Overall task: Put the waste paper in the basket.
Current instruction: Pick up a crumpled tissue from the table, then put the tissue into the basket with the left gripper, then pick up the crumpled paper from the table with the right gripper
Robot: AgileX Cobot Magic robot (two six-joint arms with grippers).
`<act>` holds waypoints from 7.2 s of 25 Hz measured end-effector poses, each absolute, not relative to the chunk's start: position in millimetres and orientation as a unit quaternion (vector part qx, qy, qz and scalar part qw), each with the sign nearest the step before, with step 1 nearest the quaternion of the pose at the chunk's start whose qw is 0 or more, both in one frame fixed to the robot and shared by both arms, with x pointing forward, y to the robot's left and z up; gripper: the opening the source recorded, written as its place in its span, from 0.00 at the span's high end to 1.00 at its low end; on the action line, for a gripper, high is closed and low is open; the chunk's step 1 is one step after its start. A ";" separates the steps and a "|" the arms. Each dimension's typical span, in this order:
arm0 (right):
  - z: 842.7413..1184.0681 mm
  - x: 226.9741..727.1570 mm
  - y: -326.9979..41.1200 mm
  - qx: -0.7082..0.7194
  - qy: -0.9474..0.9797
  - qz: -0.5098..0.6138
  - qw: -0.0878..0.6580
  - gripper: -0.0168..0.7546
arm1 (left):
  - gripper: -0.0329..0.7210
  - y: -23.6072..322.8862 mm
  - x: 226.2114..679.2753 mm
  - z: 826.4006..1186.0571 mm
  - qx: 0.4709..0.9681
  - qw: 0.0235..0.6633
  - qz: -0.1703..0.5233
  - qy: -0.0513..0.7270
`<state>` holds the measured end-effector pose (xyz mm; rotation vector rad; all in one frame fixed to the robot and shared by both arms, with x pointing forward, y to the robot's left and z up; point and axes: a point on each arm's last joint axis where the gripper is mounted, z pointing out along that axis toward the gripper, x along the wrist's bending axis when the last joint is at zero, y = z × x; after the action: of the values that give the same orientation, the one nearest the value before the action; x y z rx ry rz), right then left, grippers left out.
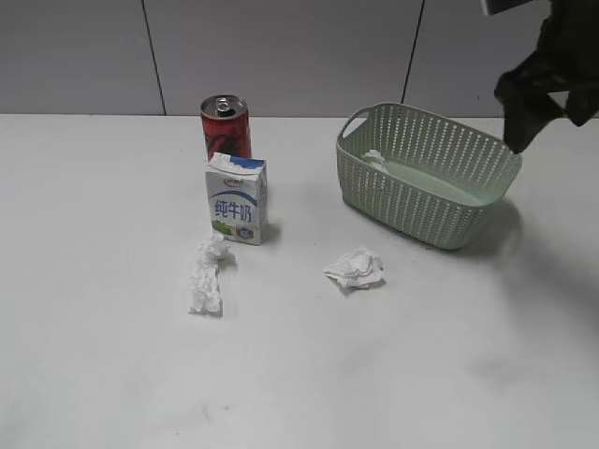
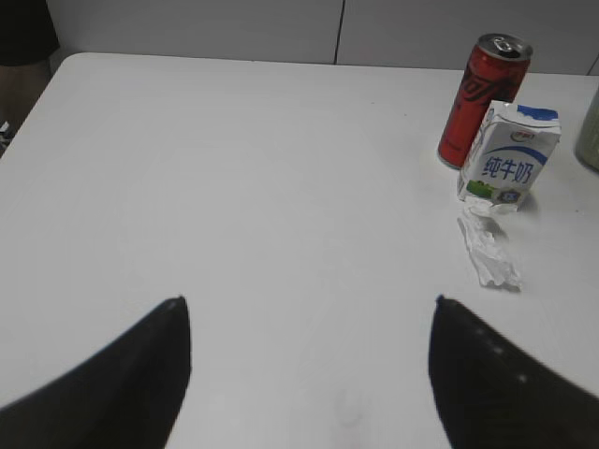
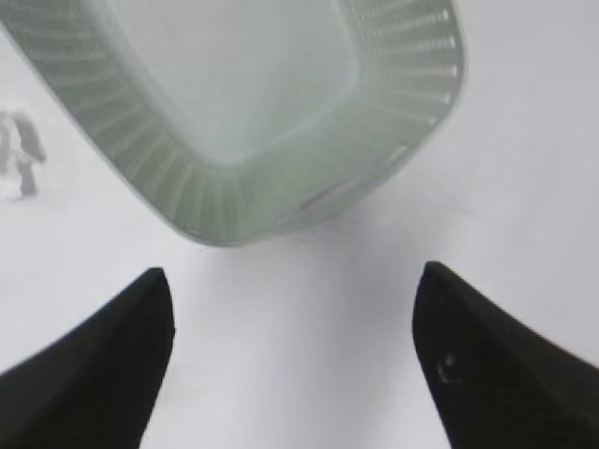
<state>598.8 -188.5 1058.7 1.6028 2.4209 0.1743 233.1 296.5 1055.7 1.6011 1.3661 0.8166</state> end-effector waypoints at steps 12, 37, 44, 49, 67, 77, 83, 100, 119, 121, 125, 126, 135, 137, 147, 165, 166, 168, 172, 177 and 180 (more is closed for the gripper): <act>1104.5 458.8 -227.5 0.551 0.809 0.157 0.131 0.21 | 0.18 294.3 247.8 1056.3 0.657 0.401 0.302 0.563; 1037.9 255.9 -291.9 0.507 0.700 0.412 0.290 0.21 | 0.18 245.8 360.9 1068.3 0.783 0.320 0.167 0.507; 1038.2 252.6 -293.0 0.503 0.694 0.421 0.297 0.21 | 0.18 199.1 447.2 1048.9 0.840 0.235 0.107 0.478; 1038.2 252.6 -293.0 0.503 0.694 0.421 0.297 0.21 | 0.18 148.9 498.9 1018.9 0.868 0.192 0.064 0.453; 1038.3 252.7 -293.2 0.505 0.692 0.421 0.297 0.21 | 0.18 92.6 551.2 892.6 0.878 0.105 -0.004 0.466; 1038.3 252.7 -293.2 0.506 0.692 0.422 0.297 0.21 | 0.89 91.1 547.1 891.1 0.870 0.098 -0.031 0.482; 1038.3 252.7 -293.2 0.506 0.691 0.422 0.296 0.21 | 0.95 94.5 538.7 903.5 0.873 0.074 -0.054 0.478; 1038.3 252.7 -293.2 0.506 0.691 0.422 0.296 0.21 | 0.95 55.8 570.2 1097.4 0.887 0.276 0.030 0.369; 1038.3 252.7 -293.3 0.506 0.691 0.422 0.296 0.21 | 0.66 -95.2 631.0 1005.8 0.849 0.420 0.094 0.306; 1038.3 252.7 -293.3 0.507 0.691 0.422 0.296 0.21 | 0.43 -96.3 632.7 999.6 0.849 0.419 0.095 0.307; 1038.3 252.9 -293.8 0.509 0.689 0.421 0.298 0.21 | 0.10 -96.7 632.9 993.8 0.852 0.412 0.091 0.308; 1038.3 252.9 -293.8 0.510 0.688 0.421 0.297 0.21 | 0.08 -96.2 631.6 995.0 0.855 0.408 0.087 0.308; 1038.3 252.9 -293.8 0.513 0.686 0.423 0.295 0.21 | 0.12 -57.2 603.6 1059.3 0.905 0.308 0.052 0.290; 1038.2 253.3 -293.7 0.514 0.687 0.422 0.295 0.21 | 0.13 -40.0 604.6 1071.7 0.905 0.287 0.045 0.311; 1040.2 261.9 -290.9 0.509 0.703 0.402 0.291 0.21 | 0.17 49.2 624.4 1115.8 0.860 0.269 0.069 0.429; 1052.0 432.7 -221.1 0.413 0.879 0.207 0.117 0.21 | 0.17 270.9 543.6 1088.2 0.757 0.136 0.100 0.632; 1051.2 445.8 -213.3 0.404 0.884 0.206 0.108 0.21 | 0.17 277.8 534.1 1088.0 0.749 0.137 0.104 0.639; 1049.2 467.4 -196.2 0.379 0.898 0.198 0.101 0.21 | 0.17 283.4 515.6 1088.6 0.743 0.141 0.111 0.644; 1040.7 498.6 -143.8 0.335 0.920 0.184 0.084 0.21 | 0.17 282.3 475.6 1090.6 0.740 0.167 0.113 0.642; 1013.0 528.3 -91.6 0.404 0.898 0.171 0.042 0.21 | 0.17 284.6 416.7 1088.9 0.735 0.199 0.143 0.632; 990.3 542.3 -79.0 0.476 0.866 0.152 0.022 0.21 | 0.17 286.4 376.7 1081.6 0.728 0.224 0.168 0.625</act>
<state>542.3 -79.0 990.3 1.4752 2.6821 0.4699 376.7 286.4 1081.6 2.0096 1.7249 0.4646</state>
